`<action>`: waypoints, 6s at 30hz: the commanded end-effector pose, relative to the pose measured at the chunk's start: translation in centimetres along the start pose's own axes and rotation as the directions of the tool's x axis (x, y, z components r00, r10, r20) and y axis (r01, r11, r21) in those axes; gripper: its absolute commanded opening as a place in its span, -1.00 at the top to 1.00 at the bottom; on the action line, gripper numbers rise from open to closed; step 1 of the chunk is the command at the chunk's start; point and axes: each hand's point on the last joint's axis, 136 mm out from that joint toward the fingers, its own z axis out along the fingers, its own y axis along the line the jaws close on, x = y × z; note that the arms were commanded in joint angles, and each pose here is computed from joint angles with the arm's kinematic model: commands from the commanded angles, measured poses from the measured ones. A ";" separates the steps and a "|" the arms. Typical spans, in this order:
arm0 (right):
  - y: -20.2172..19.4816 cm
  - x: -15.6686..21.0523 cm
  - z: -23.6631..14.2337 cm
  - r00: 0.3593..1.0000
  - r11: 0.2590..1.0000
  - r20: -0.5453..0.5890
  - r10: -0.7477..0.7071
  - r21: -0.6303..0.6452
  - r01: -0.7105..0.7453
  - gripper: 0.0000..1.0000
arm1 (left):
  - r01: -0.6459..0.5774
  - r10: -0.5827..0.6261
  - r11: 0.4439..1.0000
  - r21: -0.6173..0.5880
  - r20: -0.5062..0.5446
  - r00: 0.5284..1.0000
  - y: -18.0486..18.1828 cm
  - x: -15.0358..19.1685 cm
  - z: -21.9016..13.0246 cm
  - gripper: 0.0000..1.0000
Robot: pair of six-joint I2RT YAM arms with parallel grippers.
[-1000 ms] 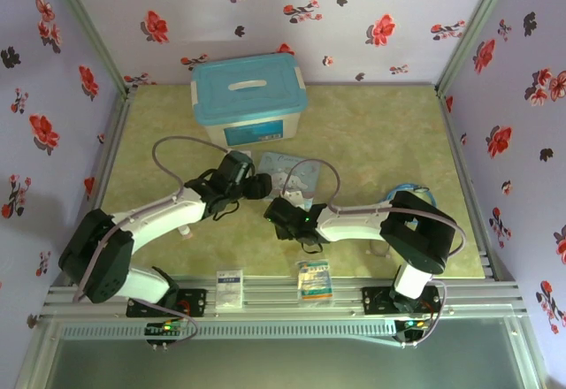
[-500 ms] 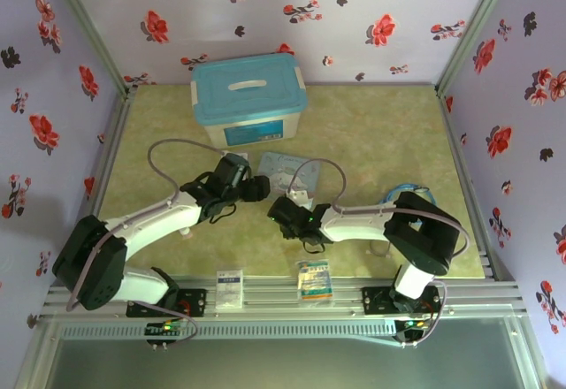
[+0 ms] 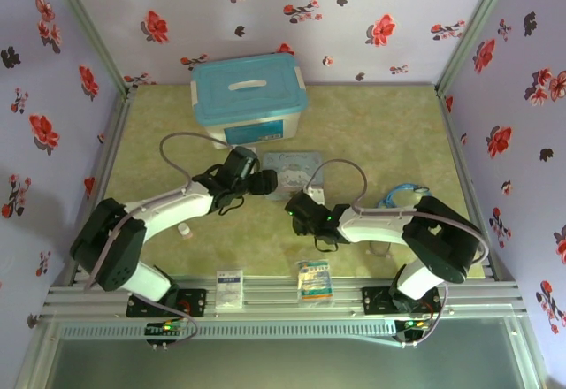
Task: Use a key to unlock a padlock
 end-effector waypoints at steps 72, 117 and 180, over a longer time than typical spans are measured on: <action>-0.9 -7.9 2.1 0.527 0.525 0.156 0.835 -0.514 -0.679 0.66 | -0.117 0.112 0.992 -0.042 -0.107 0.988 3.0 4.6 6.2 0.14; -0.8 -8.6 1.4 0.548 0.515 0.129 0.827 -0.565 -0.645 0.69 | 0.037 -0.040 0.996 0.084 0.034 0.999 -2.3 -1.5 6.0 -0.51; -16.6 0.1 -3.4 0.867 0.947 -0.392 0.307 0.220 -0.236 0.46 | 0.035 -0.037 0.999 0.022 0.131 0.991 2.5 -3.3 -1.6 -0.08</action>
